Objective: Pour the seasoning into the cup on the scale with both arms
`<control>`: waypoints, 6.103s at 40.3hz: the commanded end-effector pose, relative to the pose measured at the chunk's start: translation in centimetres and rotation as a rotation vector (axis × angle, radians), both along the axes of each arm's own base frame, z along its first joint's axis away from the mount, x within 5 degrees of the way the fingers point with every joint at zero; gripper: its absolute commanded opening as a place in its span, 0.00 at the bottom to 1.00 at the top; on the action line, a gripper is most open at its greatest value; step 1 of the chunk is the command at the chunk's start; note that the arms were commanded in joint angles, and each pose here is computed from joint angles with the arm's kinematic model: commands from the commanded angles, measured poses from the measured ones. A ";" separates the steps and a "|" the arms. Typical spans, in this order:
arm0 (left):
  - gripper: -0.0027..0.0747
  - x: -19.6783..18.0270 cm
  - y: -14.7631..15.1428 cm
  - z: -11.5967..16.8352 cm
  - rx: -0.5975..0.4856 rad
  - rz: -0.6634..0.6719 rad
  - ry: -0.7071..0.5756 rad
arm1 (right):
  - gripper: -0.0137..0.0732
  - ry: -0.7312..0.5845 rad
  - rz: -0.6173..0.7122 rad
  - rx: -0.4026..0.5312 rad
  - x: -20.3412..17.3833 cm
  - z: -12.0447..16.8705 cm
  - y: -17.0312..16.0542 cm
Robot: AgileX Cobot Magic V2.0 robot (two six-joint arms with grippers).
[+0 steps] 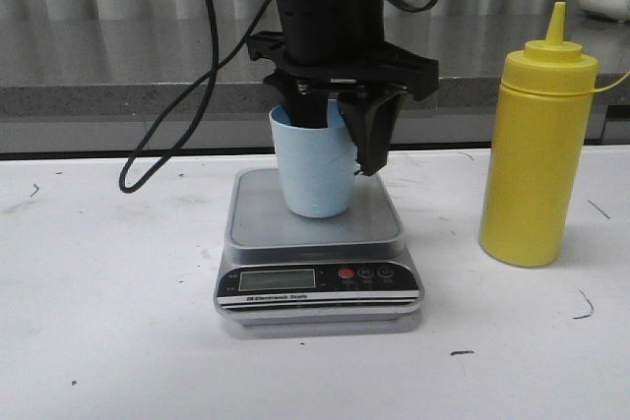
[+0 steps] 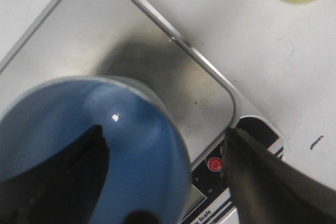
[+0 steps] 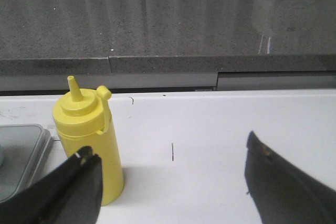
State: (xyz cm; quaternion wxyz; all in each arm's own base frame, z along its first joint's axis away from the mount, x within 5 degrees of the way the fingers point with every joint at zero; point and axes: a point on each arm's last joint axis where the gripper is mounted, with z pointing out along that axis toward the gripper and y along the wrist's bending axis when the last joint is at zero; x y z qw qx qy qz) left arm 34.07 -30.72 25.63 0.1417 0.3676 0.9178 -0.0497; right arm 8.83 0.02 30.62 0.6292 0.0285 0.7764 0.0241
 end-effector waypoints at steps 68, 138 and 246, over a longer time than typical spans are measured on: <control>0.01 -8.5 22.7 9.5 -0.250 0.494 -0.369 | 0.82 -0.109 -0.004 -0.004 0.2 1.9 0.0; 0.01 -27.9 29.3 5.2 -0.682 0.509 -1.099 | 0.82 0.061 0.151 0.042 9.9 -9.8 3.5; 0.01 -27.9 29.3 5.2 -0.682 0.510 -1.098 | 0.46 -0.198 0.220 0.121 19.8 -15.2 6.2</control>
